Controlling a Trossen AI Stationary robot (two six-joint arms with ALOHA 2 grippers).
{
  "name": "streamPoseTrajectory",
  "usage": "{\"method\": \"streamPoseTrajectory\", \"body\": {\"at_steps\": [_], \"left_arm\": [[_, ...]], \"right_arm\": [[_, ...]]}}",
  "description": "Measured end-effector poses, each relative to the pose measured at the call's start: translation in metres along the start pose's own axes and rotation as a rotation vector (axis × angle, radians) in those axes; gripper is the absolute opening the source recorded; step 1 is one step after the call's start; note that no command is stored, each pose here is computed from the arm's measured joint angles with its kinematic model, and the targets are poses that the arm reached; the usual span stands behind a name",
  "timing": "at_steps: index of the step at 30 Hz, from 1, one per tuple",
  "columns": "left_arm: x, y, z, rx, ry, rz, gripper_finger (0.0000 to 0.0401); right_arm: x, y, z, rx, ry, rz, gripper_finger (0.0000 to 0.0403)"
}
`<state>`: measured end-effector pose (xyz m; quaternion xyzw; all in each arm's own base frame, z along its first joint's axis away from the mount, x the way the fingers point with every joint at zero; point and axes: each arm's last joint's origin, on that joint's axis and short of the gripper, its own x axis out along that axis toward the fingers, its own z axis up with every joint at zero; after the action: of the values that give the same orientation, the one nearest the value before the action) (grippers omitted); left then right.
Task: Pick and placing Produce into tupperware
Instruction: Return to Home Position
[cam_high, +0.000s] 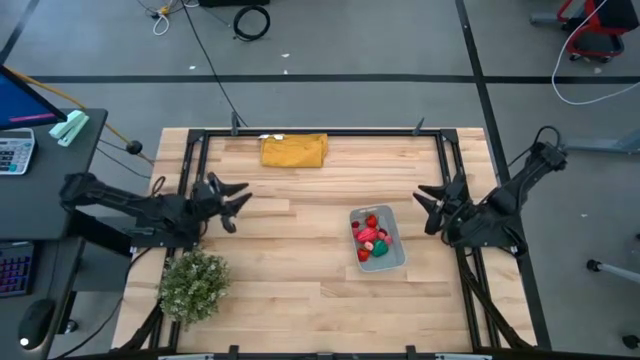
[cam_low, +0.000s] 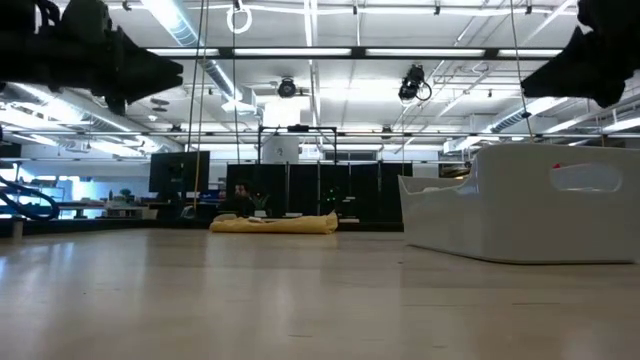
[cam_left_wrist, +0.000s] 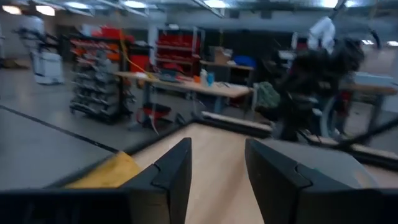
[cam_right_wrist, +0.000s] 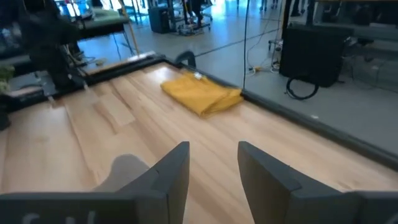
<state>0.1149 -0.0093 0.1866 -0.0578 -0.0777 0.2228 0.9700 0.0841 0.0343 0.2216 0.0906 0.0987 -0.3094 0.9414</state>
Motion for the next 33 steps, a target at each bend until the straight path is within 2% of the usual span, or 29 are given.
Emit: {"method": "streamPoseTrajectory", "body": {"at_steps": [4,8,13,19,23,25,28,29,31,33], "left_arm": [[-0.001,0.001,0.026,0.025,-0.038,0.016,0.0149],[-0.006,0.003,0.048,0.052,0.05,0.015,0.0145],[-0.011,0.007,0.064,0.038,0.165,0.029,0.0148],[-0.012,0.008,0.067,0.041,0.168,0.029,0.0157],[-0.011,0.008,0.063,0.028,0.178,0.032,0.0155],[-0.011,0.007,0.064,0.019,0.171,0.031,0.0152],[-0.011,0.007,0.064,0.018,0.171,0.031,0.0148],[-0.011,0.007,0.064,0.018,0.171,0.031,0.0146],[-0.011,0.008,0.064,0.021,0.175,0.032,0.0144],[-0.012,0.008,0.063,0.033,0.182,0.032,0.0145]], "right_arm": [[-0.003,-0.008,-0.009,-0.008,0.003,-0.012,0.0145],[-0.01,-0.016,0.002,-0.01,-0.032,0.012,0.0145],[-0.019,-0.019,0.014,-0.003,0.011,0.171,0.0145],[-0.026,0.0,0.023,0.053,-0.048,0.314,0.0145],[-0.029,0.027,0.021,-0.017,-0.081,0.503,0.0145],[-0.032,0.039,0.023,-0.083,-0.141,0.68,0.0145],[-0.037,0.049,0.023,-0.211,-0.313,0.997,0.0145],[-0.038,0.05,0.022,-0.231,-0.345,1.058,0.0145],[-0.034,0.048,0.016,-0.218,-0.33,1.054,0.0145],[-0.027,0.044,0.011,-0.168,-0.276,0.944,0.0145]]}}
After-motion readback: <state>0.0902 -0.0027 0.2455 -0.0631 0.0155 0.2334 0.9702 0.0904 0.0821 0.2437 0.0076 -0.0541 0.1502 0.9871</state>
